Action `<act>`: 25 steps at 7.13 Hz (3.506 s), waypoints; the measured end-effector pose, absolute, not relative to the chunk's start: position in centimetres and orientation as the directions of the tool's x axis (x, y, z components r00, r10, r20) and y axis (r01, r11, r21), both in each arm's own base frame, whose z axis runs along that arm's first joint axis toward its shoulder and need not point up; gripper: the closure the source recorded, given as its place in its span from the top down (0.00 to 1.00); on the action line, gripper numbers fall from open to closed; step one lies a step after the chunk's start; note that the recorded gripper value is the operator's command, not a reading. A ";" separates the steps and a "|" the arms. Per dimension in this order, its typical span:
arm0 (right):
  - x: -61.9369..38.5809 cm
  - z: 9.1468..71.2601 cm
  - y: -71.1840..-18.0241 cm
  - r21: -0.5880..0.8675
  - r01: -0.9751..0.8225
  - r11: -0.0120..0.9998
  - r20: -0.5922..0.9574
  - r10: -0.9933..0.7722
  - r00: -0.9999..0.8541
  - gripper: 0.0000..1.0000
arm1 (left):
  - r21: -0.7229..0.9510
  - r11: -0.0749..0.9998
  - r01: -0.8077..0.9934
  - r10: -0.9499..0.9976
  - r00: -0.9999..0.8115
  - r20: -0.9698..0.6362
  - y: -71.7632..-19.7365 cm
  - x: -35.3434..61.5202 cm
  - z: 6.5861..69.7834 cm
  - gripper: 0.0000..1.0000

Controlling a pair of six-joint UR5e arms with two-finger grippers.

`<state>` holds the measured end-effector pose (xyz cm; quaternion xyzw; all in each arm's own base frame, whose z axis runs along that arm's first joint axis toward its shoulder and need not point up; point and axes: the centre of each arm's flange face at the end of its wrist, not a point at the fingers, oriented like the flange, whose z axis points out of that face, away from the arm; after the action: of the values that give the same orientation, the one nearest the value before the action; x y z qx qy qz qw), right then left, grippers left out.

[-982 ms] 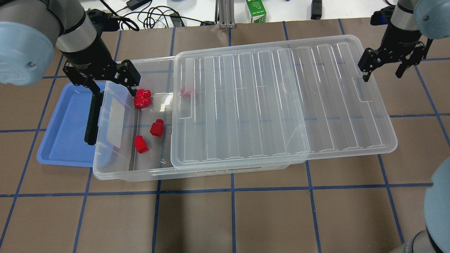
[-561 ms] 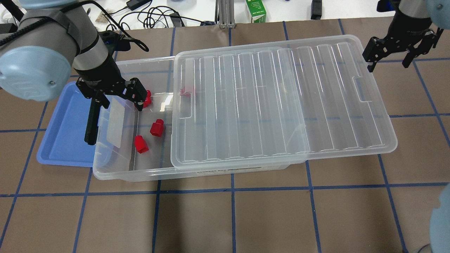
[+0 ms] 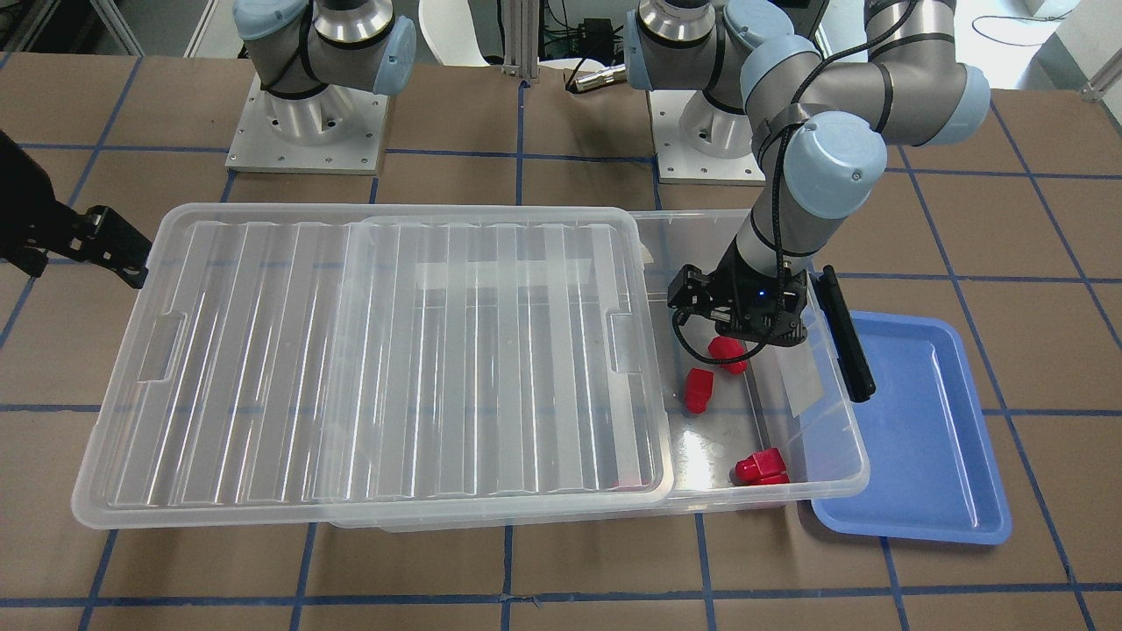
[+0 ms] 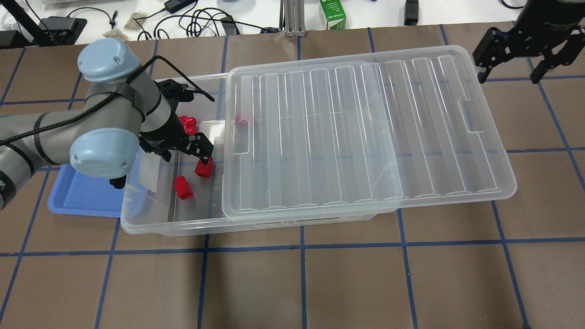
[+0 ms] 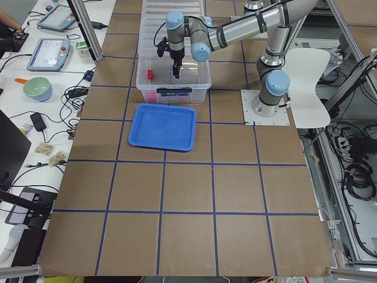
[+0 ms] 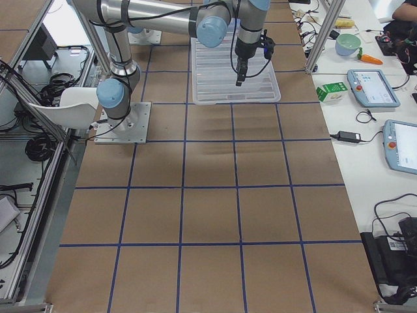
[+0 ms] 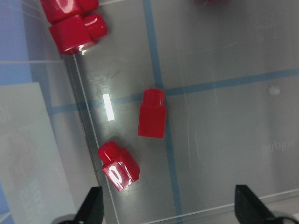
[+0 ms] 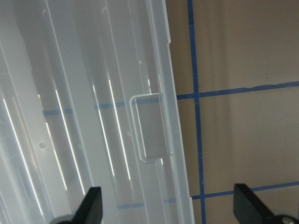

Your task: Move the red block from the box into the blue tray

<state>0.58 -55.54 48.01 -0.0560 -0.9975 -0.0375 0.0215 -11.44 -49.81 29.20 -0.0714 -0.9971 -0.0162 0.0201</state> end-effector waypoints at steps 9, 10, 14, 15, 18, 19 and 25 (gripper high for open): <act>9.0 49.1 -53.0 0.084 0.075 0.994 0.047 0.071 -0.996 1.00 | 0.037 0.989 0.142 0.141 -0.989 0.046 -51.6 -11.0 22.8 1.00; 8.9 49.6 -52.9 0.075 0.080 0.994 0.051 0.076 -0.996 1.00 | 0.035 0.988 0.148 0.147 -0.988 0.046 -51.9 -11.0 22.1 1.00; 8.7 50.3 -52.7 0.057 0.088 0.994 0.049 0.086 -0.995 1.00 | 0.033 0.988 0.152 0.150 -0.988 0.046 -52.8 -10.9 19.7 0.49; 8.6 50.3 -52.7 0.059 0.090 0.994 0.049 0.087 -0.995 1.00 | 0.034 0.988 0.153 0.151 -0.987 0.046 -52.9 -10.8 19.4 0.14; 8.6 50.2 -52.7 0.059 0.092 0.994 0.052 0.089 -0.995 1.00 | 0.025 0.987 0.156 0.155 -0.987 0.043 -53.2 -10.7 19.6 0.00; 8.5 50.2 -52.8 0.061 0.088 0.994 0.052 0.085 -0.995 1.00 | 0.010 0.988 0.154 0.154 -0.987 0.037 -53.4 -10.6 20.4 0.00; 8.5 50.1 -52.8 0.058 0.081 0.995 0.052 0.078 -0.996 1.00 | 0.022 0.991 0.129 0.128 -0.991 0.030 -54.6 -9.8 35.2 0.00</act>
<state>8.48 -52.83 50.14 -0.0400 -0.9984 -0.0302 0.0249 -9.82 -54.62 35.18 -0.0646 -0.9977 -0.0120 0.0141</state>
